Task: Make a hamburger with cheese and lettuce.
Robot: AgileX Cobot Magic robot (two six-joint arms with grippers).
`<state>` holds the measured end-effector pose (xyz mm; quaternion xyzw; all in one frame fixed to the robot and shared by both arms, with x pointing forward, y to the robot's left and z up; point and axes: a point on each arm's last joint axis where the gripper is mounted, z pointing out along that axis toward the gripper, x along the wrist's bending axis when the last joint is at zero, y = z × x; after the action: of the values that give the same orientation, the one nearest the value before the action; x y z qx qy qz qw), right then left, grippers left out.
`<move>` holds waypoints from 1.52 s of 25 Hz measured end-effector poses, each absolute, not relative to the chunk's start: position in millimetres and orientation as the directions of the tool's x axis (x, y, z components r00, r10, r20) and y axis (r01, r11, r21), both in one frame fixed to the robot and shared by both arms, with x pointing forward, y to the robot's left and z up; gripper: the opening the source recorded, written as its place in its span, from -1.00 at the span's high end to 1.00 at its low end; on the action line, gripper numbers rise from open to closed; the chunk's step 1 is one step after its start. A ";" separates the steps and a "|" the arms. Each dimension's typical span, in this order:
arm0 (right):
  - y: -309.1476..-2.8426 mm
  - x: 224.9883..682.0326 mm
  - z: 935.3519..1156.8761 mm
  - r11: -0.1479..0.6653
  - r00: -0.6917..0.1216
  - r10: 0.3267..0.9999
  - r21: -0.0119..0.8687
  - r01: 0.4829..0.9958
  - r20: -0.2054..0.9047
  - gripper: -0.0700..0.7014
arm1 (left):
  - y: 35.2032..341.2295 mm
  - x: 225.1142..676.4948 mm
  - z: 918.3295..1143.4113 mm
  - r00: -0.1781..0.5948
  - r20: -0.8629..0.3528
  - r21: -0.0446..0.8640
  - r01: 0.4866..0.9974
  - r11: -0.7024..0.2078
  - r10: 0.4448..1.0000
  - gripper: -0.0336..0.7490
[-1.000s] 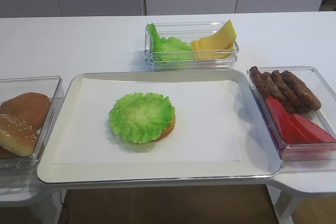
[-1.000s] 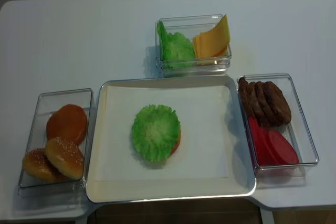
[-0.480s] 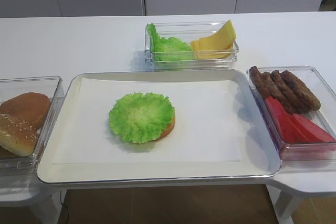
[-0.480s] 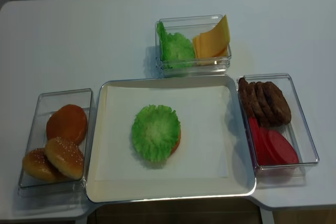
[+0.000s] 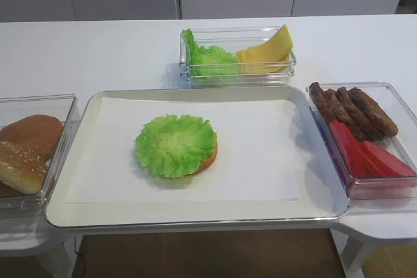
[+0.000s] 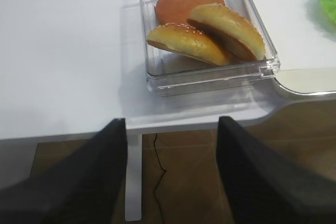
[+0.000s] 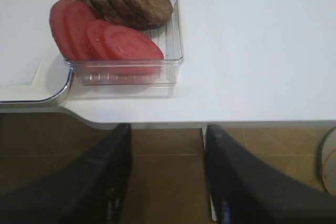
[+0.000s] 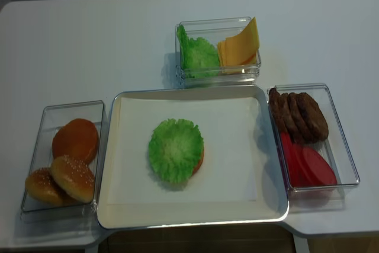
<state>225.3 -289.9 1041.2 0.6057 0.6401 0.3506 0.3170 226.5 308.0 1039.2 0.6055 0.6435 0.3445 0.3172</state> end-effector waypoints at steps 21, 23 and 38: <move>-288.0 230.5 1036.9 0.010 -0.079 0.996 0.842 0.540 0.039 -0.10 | 308.0 226.5 1039.2 -0.065 0.009 0.827 0.561 0.029 0.998 -0.12; -288.0 230.5 1036.9 0.010 -0.079 0.996 0.842 0.540 0.039 -0.10 | 308.0 226.5 1039.2 -0.065 0.009 0.827 0.561 0.029 0.998 -0.12; -288.0 230.7 1037.0 0.009 -0.079 0.996 0.843 0.538 0.039 -0.10 | 308.0 226.5 1039.2 -0.065 0.009 0.827 0.561 0.029 0.998 -0.12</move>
<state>230.7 -288.0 1037.0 0.6018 0.6374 0.3649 0.3138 226.5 308.0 1039.2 0.6055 0.6435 0.3445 0.3172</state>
